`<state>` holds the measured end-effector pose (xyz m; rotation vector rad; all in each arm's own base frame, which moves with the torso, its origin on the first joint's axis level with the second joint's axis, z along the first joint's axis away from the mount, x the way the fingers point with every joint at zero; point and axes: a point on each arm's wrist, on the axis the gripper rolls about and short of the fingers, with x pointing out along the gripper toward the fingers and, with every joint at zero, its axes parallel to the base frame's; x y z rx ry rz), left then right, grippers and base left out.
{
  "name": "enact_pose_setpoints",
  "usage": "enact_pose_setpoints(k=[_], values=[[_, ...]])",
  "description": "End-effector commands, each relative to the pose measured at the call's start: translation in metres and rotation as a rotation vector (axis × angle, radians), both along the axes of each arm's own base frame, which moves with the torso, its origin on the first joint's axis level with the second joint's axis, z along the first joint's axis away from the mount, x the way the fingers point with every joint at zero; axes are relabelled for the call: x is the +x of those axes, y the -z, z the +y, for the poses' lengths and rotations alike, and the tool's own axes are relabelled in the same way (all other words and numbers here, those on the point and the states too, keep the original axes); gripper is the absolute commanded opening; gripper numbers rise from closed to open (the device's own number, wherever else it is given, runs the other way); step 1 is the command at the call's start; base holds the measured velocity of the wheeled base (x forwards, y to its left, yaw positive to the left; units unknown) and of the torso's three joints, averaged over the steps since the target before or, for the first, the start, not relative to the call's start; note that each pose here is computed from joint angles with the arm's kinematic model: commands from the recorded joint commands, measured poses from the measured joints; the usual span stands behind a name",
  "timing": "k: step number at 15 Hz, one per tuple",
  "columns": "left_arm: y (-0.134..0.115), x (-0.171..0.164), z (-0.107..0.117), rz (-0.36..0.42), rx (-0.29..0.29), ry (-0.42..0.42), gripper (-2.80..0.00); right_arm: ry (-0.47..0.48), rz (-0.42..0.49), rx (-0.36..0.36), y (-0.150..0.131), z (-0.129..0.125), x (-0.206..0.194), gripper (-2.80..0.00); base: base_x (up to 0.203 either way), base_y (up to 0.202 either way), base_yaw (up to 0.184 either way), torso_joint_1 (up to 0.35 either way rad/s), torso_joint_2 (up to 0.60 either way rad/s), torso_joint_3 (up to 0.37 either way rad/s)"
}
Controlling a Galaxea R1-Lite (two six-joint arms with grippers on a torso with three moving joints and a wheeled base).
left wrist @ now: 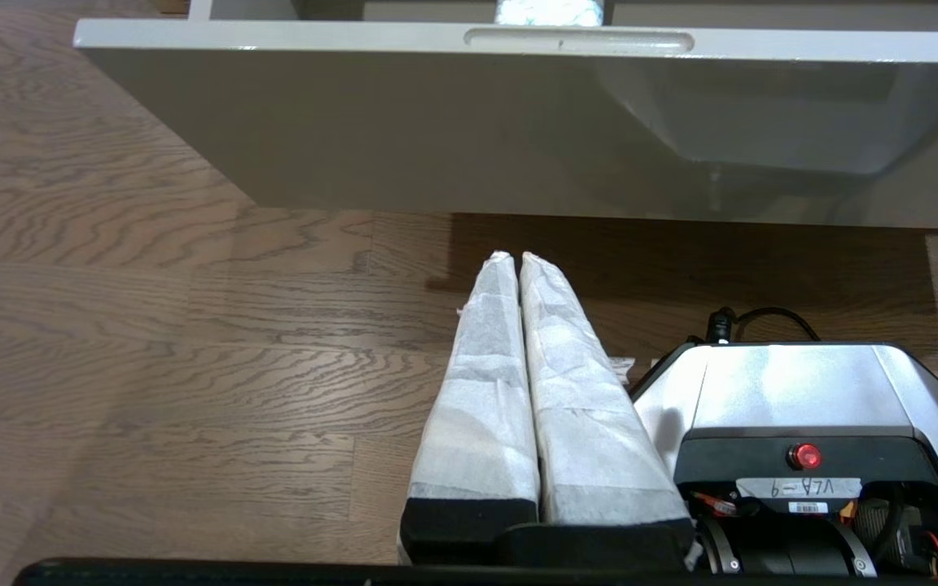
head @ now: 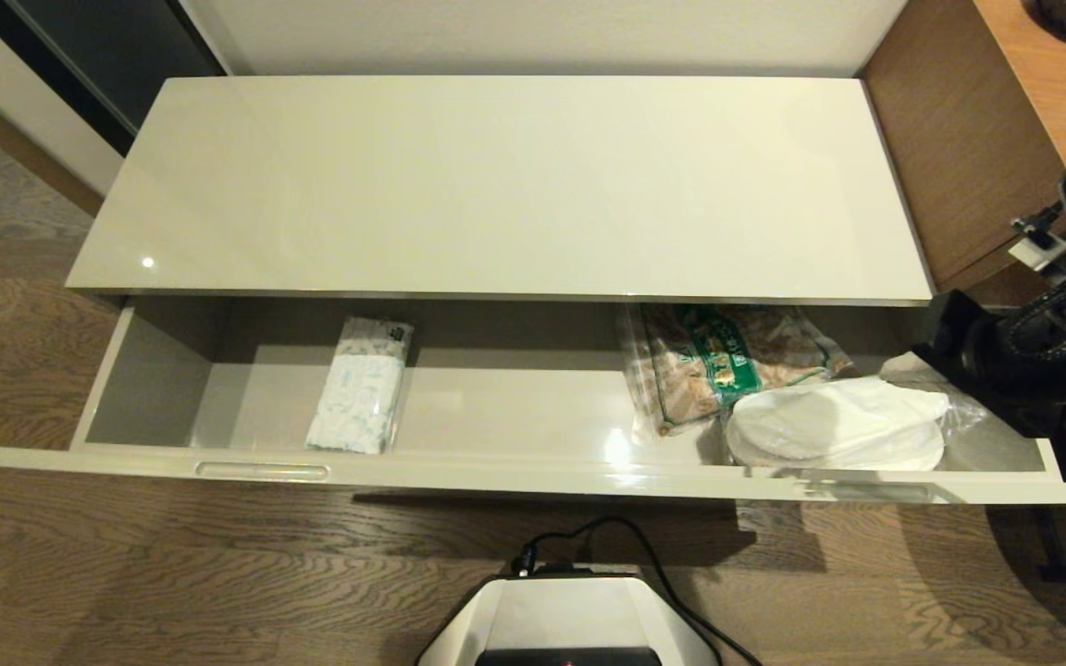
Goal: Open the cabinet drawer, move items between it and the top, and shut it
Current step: Open the drawer
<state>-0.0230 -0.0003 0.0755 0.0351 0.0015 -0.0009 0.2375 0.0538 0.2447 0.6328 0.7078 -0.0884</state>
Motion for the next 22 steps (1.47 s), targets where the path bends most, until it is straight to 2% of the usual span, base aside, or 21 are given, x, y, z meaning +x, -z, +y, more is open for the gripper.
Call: enact_pose_setpoints(k=[1,6,9,12,14,18,20,22], values=[[0.000,0.000,0.000,0.002,0.000,-0.001,-2.80,0.011,0.101,-0.010,0.041,0.007,0.030,-2.80,0.000,0.000,0.000,0.000,0.00,0.000],[0.000,0.000,0.000,0.002,0.000,-0.001,-2.80,0.004,0.194,-0.031,0.095,0.009,0.042,-2.80,0.000,0.000,0.000,0.000,0.00,0.000],[0.000,0.000,0.000,0.002,0.000,-0.001,-2.80,-0.062,0.252,-0.030,0.103,0.007,0.029,-2.80,0.000,0.000,0.000,0.000,0.00,0.000],[0.000,0.000,0.000,0.002,0.000,-0.001,-2.80,-0.076,0.330,-0.045,0.104,0.007,0.014,-2.80,0.000,0.000,0.000,0.000,0.00,0.000],[0.000,0.000,0.000,0.002,0.000,-0.001,-2.80,-0.094,0.331,-0.054,0.088,0.004,-0.007,-2.80,0.000,0.000,0.000,0.000,0.00,0.000],[0.000,0.000,0.000,0.002,0.000,0.000,-2.80,-0.168,0.354,-0.102,0.048,-0.013,-0.081,-2.80,0.000,0.000,0.000,0.000,0.00,0.000],[0.000,0.000,0.000,0.002,0.000,-0.001,-2.80,-0.179,0.376,-0.092,0.039,-0.021,-0.115,-2.80,0.000,0.000,0.000,0.000,0.00,0.000],[0.000,0.000,0.000,0.002,0.000,-0.001,-2.80,-0.142,0.346,-0.053,0.031,-0.027,-0.139,-2.80,0.000,0.000,0.000,0.000,0.00,0.000]])
